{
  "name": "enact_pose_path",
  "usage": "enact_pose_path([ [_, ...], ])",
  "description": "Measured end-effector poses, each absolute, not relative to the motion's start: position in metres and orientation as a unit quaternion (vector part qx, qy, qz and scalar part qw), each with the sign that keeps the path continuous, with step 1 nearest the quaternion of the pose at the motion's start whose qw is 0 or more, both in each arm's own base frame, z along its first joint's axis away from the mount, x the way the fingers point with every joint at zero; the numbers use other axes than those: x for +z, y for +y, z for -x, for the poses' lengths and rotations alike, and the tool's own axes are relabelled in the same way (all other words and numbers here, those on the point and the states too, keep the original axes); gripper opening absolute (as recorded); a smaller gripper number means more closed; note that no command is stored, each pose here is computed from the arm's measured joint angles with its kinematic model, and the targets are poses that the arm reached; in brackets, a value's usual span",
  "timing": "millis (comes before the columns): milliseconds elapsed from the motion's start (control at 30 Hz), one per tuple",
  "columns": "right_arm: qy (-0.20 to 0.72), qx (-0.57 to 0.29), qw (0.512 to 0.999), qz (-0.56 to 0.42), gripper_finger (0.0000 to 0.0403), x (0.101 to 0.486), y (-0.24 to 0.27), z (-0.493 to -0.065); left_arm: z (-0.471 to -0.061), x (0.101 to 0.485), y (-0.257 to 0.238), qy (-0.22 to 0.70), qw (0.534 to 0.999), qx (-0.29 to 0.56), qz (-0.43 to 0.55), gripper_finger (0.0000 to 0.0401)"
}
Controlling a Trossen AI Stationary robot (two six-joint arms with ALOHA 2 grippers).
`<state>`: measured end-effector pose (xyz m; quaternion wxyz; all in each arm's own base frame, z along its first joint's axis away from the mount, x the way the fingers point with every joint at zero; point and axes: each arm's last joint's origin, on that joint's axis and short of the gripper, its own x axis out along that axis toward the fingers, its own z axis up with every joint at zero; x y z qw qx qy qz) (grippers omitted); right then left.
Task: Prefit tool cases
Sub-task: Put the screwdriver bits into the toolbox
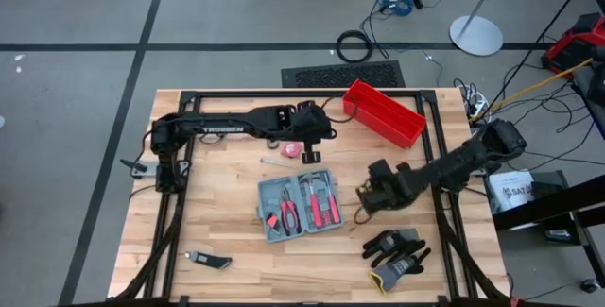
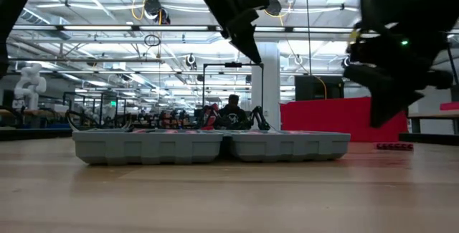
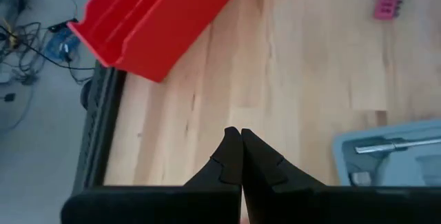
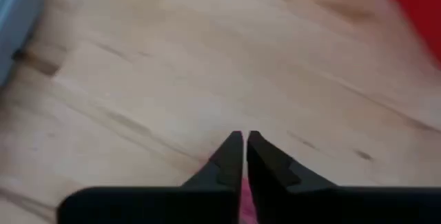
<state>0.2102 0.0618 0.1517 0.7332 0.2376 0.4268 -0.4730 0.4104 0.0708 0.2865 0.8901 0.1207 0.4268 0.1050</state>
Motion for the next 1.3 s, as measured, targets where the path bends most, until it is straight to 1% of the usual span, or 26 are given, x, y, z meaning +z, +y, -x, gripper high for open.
enact_pose_path([
  [233, 0.455, -0.429, 0.729, -0.279, 0.0006, 0.151, 0.051, -0.224, -0.407, 0.285, 0.079, 0.440, 0.883, 0.109, -0.122, 0.0000],
  [500, 0.484, -0.431, 0.708, -0.281, 0.0001, 0.140, 0.053, -0.225, -0.405, 0.283, 0.078, 0.454, 0.877, 0.103, -0.121, 0.0000],
  [667, 0.503, -0.395, 0.705, -0.306, 0.0001, 0.141, 0.062, -0.227, -0.404, 0.283, 0.078, 0.455, 0.876, 0.103, -0.120, 0.0000],
  [833, 0.544, -0.359, 0.694, -0.306, 0.0000, 0.154, 0.081, -0.226, -0.404, 0.280, 0.078, 0.458, 0.875, 0.102, -0.120, 0.0000],
  [900, 0.555, -0.347, 0.697, -0.293, 0.0000, 0.164, 0.089, -0.227, -0.404, 0.280, 0.078, 0.460, 0.874, 0.102, -0.120, 0.0000],
  [1033, 0.565, -0.348, 0.701, -0.263, 0.0000, 0.189, 0.103, -0.228, -0.404, 0.280, 0.078, 0.457, 0.876, 0.103, -0.120, 0.0000],
  [1133, 0.586, -0.347, 0.682, -0.267, 0.0000, 0.204, 0.114, -0.223, -0.404, 0.280, 0.077, 0.457, 0.876, 0.102, -0.120, 0.0000],
  [1200, 0.606, -0.348, 0.661, -0.274, 0.0000, 0.205, 0.121, -0.216, -0.404, 0.280, 0.078, 0.458, 0.875, 0.102, -0.120, 0.0000],
  [1300, 0.614, -0.361, 0.644, -0.279, 0.0000, 0.196, 0.129, -0.205, -0.404, 0.280, 0.078, 0.458, 0.875, 0.102, -0.120, 0.0000],
])
